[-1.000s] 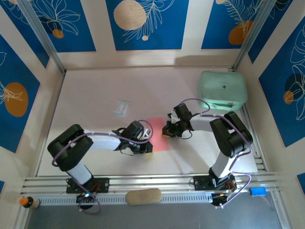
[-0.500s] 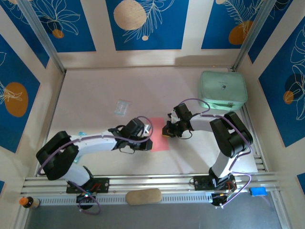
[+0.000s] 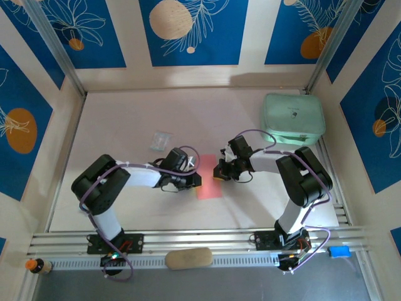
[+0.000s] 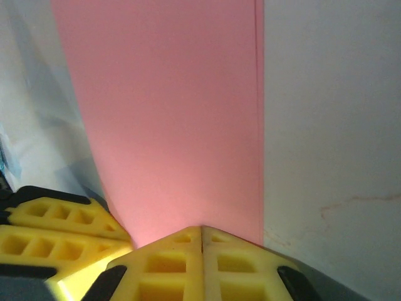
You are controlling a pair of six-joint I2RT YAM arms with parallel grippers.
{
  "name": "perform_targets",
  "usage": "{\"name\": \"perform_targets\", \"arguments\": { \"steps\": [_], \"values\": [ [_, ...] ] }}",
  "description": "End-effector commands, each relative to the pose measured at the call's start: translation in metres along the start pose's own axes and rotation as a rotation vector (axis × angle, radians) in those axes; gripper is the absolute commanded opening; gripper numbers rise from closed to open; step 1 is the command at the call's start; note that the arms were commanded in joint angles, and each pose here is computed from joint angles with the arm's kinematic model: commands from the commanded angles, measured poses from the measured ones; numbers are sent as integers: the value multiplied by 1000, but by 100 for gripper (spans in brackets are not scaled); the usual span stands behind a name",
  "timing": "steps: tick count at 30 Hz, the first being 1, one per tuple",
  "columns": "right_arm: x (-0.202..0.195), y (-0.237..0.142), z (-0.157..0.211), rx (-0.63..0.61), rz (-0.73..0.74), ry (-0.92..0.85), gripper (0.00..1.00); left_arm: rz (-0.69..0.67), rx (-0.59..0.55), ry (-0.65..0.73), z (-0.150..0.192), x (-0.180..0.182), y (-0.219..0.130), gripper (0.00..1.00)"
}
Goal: Fold a paper plane with a square sheet of paper (pick it up from the middle)
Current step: First fold the square sheet of paper in half at the center of the table.
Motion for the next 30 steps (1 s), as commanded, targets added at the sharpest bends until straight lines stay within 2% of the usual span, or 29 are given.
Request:
{"name": "perform_targets", "arguments": {
  "steps": [1, 6, 12, 17, 22, 27, 30],
  "values": [
    [-33, 6, 28, 88, 176, 103, 0, -43, 29, -50, 9, 19, 1, 9],
    [-30, 5, 27, 93, 178, 91, 0, 65, -8, -52, 4, 1, -11, 11],
    [-29, 5, 26, 96, 178, 87, 0, 63, -50, -29, -30, -12, -21, 11],
    [-29, 5, 25, 97, 174, 84, 0, 63, -22, -37, -46, -8, -5, 12],
    [-29, 5, 26, 96, 177, 84, 0, 23, 16, -69, -44, 9, 10, 12],
    [-29, 4, 26, 94, 177, 83, 0, -41, 18, -87, -38, 25, 11, 12],
    [-29, 4, 26, 93, 178, 82, 0, -27, 1, -80, -44, 19, 5, 12]
  ]
}}
Point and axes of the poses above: each hand's point on the last joint's axis, 136 mm out from that joint toward the fingers, its own y axis out along the fingers, its own x axis along the line the jaws close on, z = x × y, the point moved 8 cm from there along -y, back along the fingers, and after that the axes turned 5 degrees about -y, right-handed, at the moved point
